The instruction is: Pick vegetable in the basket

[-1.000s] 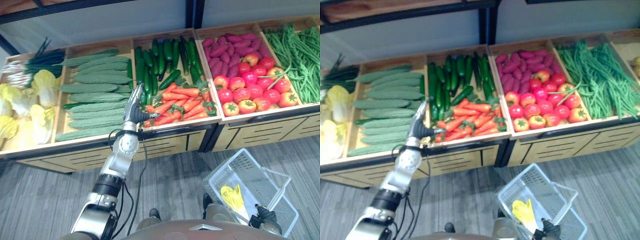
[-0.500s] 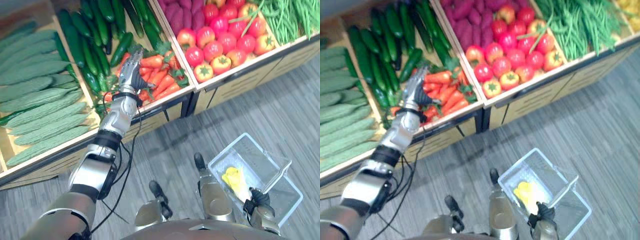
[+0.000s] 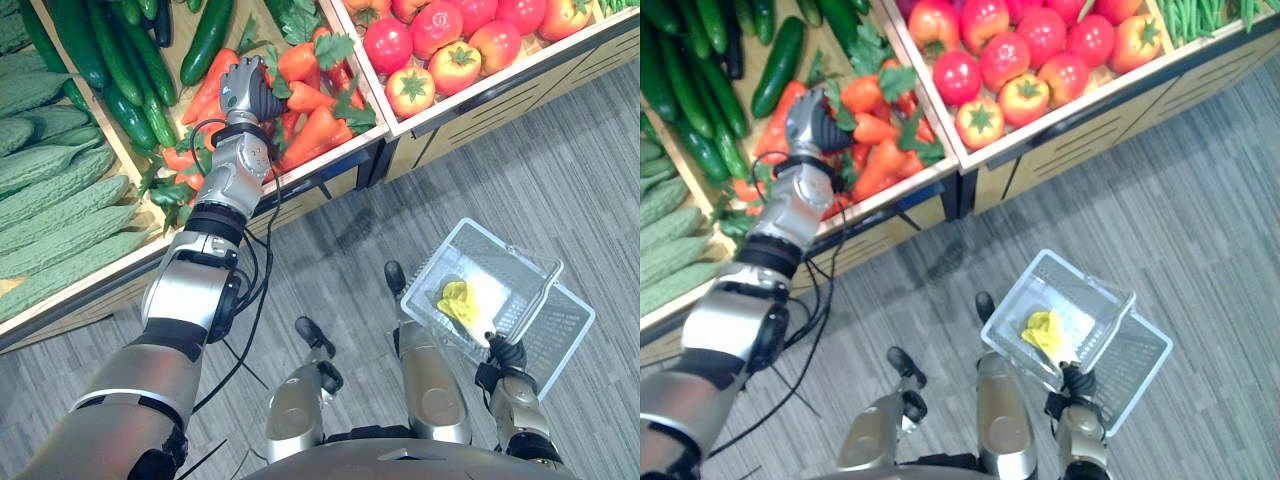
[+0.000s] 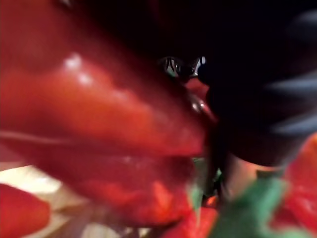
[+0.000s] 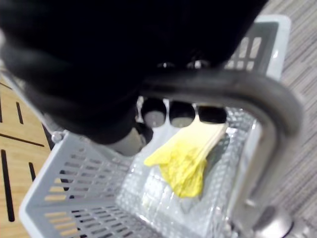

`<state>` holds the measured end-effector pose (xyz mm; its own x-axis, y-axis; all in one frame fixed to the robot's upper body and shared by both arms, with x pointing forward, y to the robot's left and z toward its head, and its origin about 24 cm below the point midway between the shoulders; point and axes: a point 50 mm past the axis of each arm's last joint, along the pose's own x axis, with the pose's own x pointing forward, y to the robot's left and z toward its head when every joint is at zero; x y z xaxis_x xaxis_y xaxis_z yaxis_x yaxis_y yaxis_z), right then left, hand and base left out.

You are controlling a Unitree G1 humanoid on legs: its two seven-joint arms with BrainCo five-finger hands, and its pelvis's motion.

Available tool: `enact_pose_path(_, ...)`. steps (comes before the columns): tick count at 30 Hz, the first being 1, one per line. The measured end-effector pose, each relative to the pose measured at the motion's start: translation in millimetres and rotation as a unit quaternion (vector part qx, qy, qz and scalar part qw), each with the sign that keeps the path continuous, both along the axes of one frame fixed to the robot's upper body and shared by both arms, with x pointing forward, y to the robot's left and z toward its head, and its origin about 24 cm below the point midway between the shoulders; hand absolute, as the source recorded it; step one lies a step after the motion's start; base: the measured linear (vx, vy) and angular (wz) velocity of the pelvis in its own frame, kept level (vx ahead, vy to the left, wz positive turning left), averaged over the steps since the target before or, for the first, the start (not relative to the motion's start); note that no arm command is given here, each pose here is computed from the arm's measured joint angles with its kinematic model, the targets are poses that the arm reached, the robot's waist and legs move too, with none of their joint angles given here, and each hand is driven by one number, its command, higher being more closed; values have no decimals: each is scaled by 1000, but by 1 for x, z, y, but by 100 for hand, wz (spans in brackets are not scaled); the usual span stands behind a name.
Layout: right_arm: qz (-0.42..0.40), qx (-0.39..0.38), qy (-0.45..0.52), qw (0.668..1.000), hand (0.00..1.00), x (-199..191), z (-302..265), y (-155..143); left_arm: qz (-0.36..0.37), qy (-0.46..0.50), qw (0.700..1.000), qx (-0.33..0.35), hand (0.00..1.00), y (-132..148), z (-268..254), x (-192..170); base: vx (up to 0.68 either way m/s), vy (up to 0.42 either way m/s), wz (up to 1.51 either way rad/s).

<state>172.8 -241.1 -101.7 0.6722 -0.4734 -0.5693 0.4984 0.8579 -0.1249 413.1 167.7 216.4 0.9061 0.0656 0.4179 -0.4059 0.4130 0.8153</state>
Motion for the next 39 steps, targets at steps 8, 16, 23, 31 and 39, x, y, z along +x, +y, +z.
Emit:
enact_pose_path(8, 1, 9, 25, 1000, 100, -20, -10, -1, 28, -82, 993, 76, 100, 12, 37, -10, 8, -13, 16)
enact_pose_path(16, -14, 23, 74, 997, 100, -53, -25, -3, 88, -214, 965, 123, 100, 40, 86, -36, -36, -13, 15)
enact_pose_path(23, -19, 22, 93, 995, 100, -76, -26, -3, -28, -224, 967, 122, 100, -10, 24, -63, -12, 4, -9)
enact_pose_path(31, 114, -24, -35, 993, 100, -11, 20, 25, -79, -77, 994, 21, 100, -12, -89, -121, 107, 11, -149)
enact_pose_path(39, 311, 13, -162, 937, 100, 10, 70, 91, -165, -14, 980, -107, 100, -64, -130, -154, 205, -171, -162)
